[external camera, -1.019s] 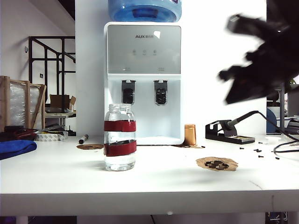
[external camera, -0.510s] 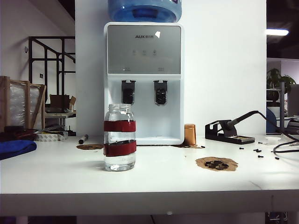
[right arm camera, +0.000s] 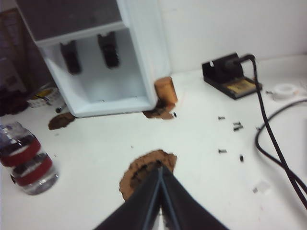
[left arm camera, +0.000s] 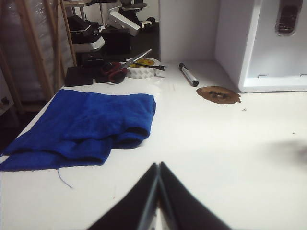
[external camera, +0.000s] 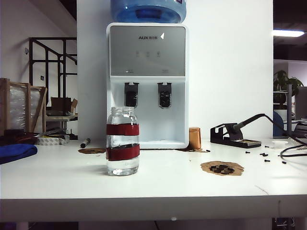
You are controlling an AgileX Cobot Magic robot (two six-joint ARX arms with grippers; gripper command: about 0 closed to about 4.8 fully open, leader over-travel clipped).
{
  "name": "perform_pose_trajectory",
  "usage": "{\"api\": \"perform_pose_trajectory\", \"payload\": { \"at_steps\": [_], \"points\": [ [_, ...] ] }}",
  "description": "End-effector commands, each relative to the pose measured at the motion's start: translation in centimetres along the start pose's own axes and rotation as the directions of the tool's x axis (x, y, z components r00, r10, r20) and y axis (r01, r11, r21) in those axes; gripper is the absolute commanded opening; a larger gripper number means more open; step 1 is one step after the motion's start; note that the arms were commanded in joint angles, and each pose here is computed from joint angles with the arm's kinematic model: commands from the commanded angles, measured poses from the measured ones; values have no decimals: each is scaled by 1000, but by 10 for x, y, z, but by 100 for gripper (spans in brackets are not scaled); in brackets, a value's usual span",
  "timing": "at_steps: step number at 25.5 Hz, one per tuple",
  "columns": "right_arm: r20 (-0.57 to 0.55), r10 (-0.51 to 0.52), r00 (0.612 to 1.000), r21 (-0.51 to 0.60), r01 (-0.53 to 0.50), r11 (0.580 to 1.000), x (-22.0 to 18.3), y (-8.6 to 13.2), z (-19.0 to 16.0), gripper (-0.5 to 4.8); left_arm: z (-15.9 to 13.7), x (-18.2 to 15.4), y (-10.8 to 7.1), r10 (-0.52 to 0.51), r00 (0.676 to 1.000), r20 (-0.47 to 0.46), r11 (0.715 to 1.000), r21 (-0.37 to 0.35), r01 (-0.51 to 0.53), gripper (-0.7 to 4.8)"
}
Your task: Pick up the water bottle with two loops of red belts, then reach the front water dispenser and gently press the gray-black baffle horizontally to get a little water.
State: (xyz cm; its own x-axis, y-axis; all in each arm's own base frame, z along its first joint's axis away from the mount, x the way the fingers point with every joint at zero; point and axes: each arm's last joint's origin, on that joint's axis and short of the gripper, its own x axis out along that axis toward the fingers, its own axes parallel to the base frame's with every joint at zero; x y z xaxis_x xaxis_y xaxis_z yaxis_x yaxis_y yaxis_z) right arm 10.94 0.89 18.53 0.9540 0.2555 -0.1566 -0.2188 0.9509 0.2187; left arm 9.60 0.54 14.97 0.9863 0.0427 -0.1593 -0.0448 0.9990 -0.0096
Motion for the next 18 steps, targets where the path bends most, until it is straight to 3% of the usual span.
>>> {"api": "perform_pose_trajectory", "payload": {
  "at_steps": [1,11,18],
  "points": [
    [-27,-28,999,19,28,999,-4,-4,-11,-5,0,0,0,2,1000,1,1000,6,-2,-4],
    [20,-27,999,6,26,1000,-5,-9,-36,-5,0,0,0,2,1000,1,1000,6,-2,-4],
    [52,-21,998,-8,21,1000,-8,-8,-34,-4,0,0,0,2,1000,1,1000,6,-2,-4]
  ]
}}
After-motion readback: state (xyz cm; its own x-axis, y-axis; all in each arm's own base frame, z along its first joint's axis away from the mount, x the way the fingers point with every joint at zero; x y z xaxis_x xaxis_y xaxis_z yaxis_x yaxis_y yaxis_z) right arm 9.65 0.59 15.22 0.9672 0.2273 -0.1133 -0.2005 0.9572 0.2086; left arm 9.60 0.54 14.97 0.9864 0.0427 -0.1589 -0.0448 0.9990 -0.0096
